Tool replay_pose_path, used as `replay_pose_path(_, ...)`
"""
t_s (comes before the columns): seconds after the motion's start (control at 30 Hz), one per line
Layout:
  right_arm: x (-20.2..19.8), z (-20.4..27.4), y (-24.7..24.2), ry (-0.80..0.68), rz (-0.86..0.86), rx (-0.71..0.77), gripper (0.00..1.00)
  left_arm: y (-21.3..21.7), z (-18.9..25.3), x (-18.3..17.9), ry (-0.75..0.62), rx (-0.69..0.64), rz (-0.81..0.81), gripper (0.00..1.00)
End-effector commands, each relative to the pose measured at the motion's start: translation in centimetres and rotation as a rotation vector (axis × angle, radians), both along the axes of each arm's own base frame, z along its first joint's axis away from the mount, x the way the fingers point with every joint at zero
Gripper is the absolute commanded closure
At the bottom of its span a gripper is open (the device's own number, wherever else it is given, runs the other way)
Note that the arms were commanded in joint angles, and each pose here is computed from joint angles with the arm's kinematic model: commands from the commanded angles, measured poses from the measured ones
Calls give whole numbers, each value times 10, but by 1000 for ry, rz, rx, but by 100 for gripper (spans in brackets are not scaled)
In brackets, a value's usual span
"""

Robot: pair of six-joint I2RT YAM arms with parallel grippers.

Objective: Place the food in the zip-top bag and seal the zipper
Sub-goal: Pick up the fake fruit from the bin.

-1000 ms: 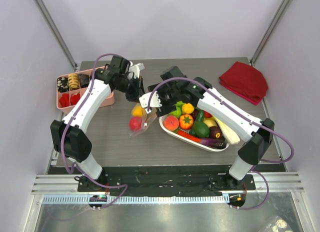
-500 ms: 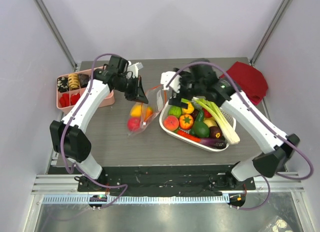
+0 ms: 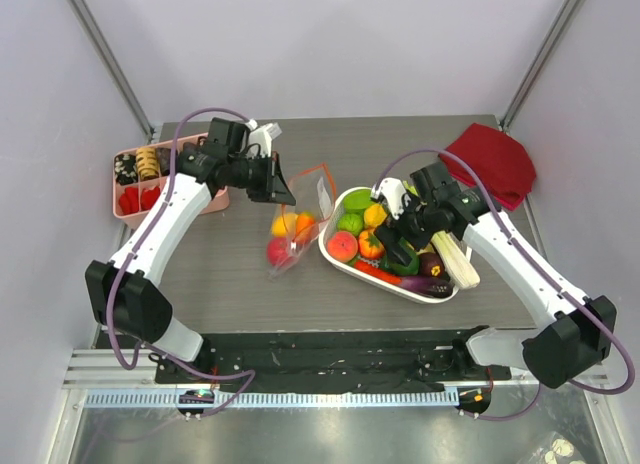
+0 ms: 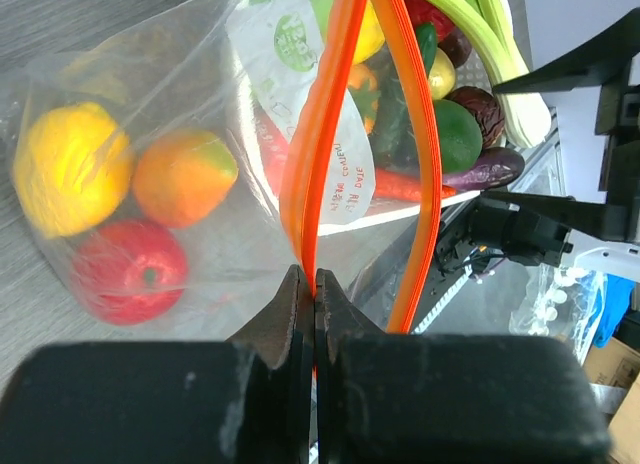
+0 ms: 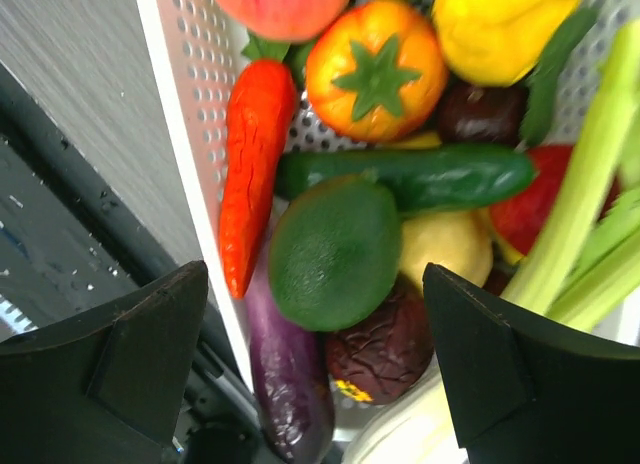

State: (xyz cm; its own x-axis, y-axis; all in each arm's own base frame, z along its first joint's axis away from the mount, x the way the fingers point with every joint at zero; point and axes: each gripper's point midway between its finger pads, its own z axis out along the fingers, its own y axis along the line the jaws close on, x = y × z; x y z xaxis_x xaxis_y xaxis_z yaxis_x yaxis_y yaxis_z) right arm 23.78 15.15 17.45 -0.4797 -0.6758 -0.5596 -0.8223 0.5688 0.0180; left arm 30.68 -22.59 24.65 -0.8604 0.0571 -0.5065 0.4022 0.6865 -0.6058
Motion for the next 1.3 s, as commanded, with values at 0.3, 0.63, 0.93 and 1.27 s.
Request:
replay_pose_path(0.3,-14,-40,-13,101,-84,-59,9,14,7,15,-59,79,72,100)
replay_pose_path(0.63,-5,-58,-15,101,-85,-97,10,20,0,17,-38,131,87,100)
replay_pose_path(0.93,10,-24,-2,39,-49,-38,63,12,3,8,-48,87,9,100)
replay_pose_path(1.27,48,133,81,-209,50,475,74,14,19,4,-189,58,-24,100)
